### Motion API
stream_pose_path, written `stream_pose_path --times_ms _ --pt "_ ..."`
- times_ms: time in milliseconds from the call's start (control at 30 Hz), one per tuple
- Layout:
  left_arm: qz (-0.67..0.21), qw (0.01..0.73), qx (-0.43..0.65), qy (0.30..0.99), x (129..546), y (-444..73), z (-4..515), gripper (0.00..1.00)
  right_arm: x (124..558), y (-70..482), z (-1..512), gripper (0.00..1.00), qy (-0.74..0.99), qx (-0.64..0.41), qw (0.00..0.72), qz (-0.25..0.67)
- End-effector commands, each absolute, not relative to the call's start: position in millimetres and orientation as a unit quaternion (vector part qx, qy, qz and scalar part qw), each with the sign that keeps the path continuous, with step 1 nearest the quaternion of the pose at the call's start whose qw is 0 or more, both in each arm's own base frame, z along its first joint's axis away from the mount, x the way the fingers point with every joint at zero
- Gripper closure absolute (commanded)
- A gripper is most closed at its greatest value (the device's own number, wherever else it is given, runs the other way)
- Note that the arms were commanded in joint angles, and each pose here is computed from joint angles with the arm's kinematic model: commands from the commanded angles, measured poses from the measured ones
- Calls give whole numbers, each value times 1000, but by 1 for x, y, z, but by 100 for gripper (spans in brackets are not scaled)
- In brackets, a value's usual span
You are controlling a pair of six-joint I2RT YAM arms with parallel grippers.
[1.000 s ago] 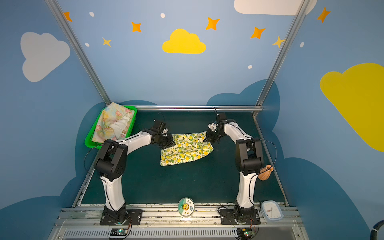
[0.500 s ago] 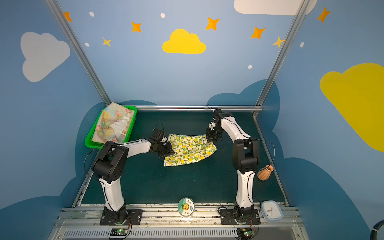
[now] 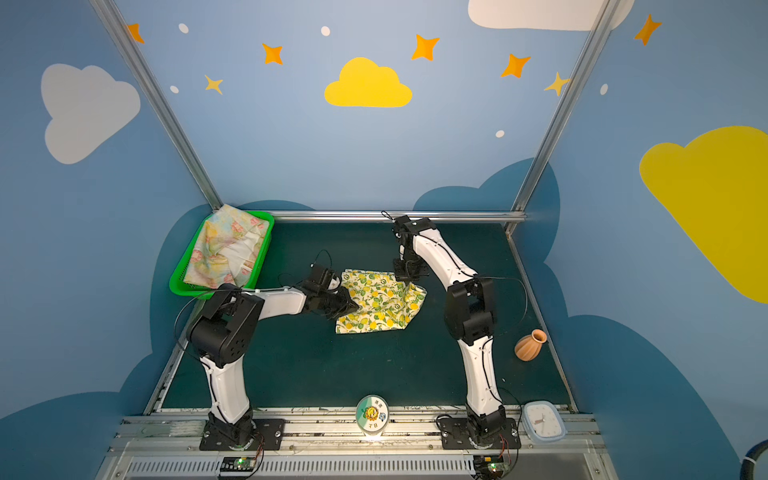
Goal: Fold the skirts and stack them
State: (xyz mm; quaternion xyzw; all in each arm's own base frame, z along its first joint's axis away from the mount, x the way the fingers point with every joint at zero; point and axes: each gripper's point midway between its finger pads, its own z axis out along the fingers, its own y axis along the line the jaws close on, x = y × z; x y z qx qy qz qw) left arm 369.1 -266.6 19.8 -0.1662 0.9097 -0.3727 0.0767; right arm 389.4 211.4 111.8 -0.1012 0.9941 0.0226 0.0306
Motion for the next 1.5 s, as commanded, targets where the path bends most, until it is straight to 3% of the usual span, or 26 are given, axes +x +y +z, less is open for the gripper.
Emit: stream_pose_path --times_ms 0,600,1467 --pt "-328 17 -202 923 336 -258 -26 88 379 211 112 100 994 -103 16 -11" --pt "-341 -3 -235 910 320 -271 -41 90 361 250 105 100 993 -112 16 38" --pt "-271 27 -252 929 266 -243 -28 90 407 267 134 100 964 -229 103 82"
